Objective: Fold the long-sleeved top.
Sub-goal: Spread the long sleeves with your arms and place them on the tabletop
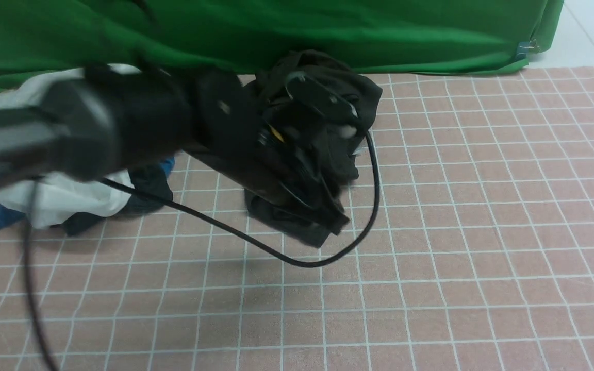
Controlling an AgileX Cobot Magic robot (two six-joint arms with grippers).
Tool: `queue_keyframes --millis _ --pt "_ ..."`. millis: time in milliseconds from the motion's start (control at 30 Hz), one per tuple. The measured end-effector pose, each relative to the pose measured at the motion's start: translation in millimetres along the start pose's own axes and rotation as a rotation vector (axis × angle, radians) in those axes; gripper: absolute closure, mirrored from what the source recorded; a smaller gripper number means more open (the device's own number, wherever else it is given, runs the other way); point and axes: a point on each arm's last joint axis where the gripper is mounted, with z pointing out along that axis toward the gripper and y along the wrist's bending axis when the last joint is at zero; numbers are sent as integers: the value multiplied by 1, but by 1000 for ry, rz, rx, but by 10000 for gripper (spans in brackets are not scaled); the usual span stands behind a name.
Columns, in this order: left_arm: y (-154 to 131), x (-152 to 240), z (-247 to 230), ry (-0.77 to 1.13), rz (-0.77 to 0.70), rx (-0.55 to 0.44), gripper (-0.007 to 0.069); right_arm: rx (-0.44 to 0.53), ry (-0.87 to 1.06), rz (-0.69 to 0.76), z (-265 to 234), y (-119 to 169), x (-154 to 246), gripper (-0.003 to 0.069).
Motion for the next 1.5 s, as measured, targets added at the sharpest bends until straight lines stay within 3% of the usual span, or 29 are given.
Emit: queue_keyframes --millis 200,400,700,800,867,900,933,1000,1200,1500 --pt "15 1 24 -56 -63 -114 70 1 3 -15 0 0 0 418" --pt "22 3 38 -77 -22 -166 60 2 2 -32 0 0 0 418" --pt "29 19 65 7 -28 -208 181 2 2 -38 0 0 0 418" --pt "29 21 68 19 -40 -209 296 2 2 -39 0 0 0 418" --pt "29 23 69 34 -46 -206 420 2 2 -39 0 0 0 418" --pt "29 23 69 35 -46 -206 433 2 2 -39 0 0 0 418" --pt "29 25 71 51 -48 -203 518 2 2 -39 0 0 0 418" --pt "29 26 72 61 -43 -203 578 2 2 -39 0 0 0 418" --pt "27 23 54 121 12 -200 595 2 3 -39 0 0 0 418" --pt "15 -11 -60 -5 199 -258 595 0 -12 -40 0 0 -1 420"
